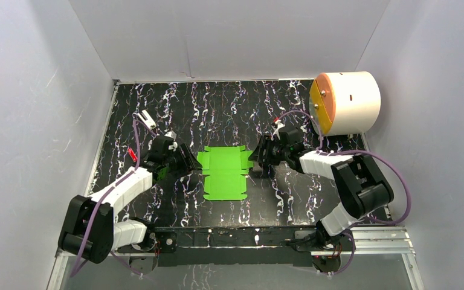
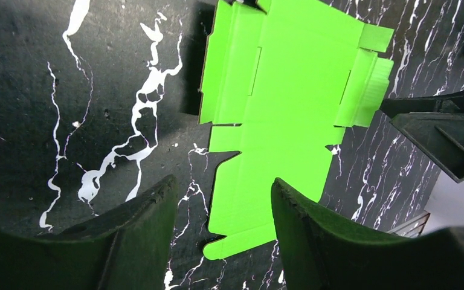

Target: Fold the paper box

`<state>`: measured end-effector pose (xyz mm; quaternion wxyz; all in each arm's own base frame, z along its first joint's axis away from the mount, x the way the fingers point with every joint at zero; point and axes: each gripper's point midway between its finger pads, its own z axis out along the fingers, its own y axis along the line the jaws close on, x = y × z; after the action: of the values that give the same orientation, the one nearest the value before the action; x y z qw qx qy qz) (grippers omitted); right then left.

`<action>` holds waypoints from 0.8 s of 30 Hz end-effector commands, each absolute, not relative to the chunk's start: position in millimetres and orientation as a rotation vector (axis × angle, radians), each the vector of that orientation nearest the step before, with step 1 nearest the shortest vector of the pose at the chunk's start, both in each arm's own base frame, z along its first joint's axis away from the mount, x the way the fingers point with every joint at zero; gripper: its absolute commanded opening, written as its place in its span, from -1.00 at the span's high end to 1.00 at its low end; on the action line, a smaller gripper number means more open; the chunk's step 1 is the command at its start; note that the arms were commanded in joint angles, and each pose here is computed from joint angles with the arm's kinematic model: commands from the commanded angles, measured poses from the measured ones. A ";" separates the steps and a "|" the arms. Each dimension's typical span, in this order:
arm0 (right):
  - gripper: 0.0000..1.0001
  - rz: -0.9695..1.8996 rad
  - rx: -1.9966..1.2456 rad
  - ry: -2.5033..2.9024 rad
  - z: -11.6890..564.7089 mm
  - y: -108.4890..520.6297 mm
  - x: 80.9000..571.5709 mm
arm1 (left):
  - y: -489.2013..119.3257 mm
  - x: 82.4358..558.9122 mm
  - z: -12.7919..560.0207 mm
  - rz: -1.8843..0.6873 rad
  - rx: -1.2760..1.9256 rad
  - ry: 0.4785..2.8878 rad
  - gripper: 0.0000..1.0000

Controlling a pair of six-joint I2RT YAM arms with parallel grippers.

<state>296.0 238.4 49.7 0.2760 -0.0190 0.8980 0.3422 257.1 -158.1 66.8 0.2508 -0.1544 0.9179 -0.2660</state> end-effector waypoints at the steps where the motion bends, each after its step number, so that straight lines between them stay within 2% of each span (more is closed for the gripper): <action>1: -0.33 1.089 -0.052 2.312 63.5 254.8 304.7 | -167.3 253.3 64.1 -0.823 -0.441 2.508 -0.12; 9: -0.20 1.204 -0.015 2.321 48.4 265.6 304.4 | -166.6 251.3 56.4 -0.830 -0.470 2.523 -0.11; 15: 0.04 1.291 0.001 2.312 46.1 273.1 304.0 | -162.4 251.0 53.4 -0.824 -0.512 2.528 -0.11; 24: 0.76 1.419 0.042 2.252 66.9 272.5 305.1 | -156.5 250.6 52.2 -0.845 -0.565 2.510 -0.11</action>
<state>300.2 268.1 40.2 0.2205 0.0235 0.8522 0.4738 253.9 -155.9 50.1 0.2212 -0.1962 0.9105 -0.2891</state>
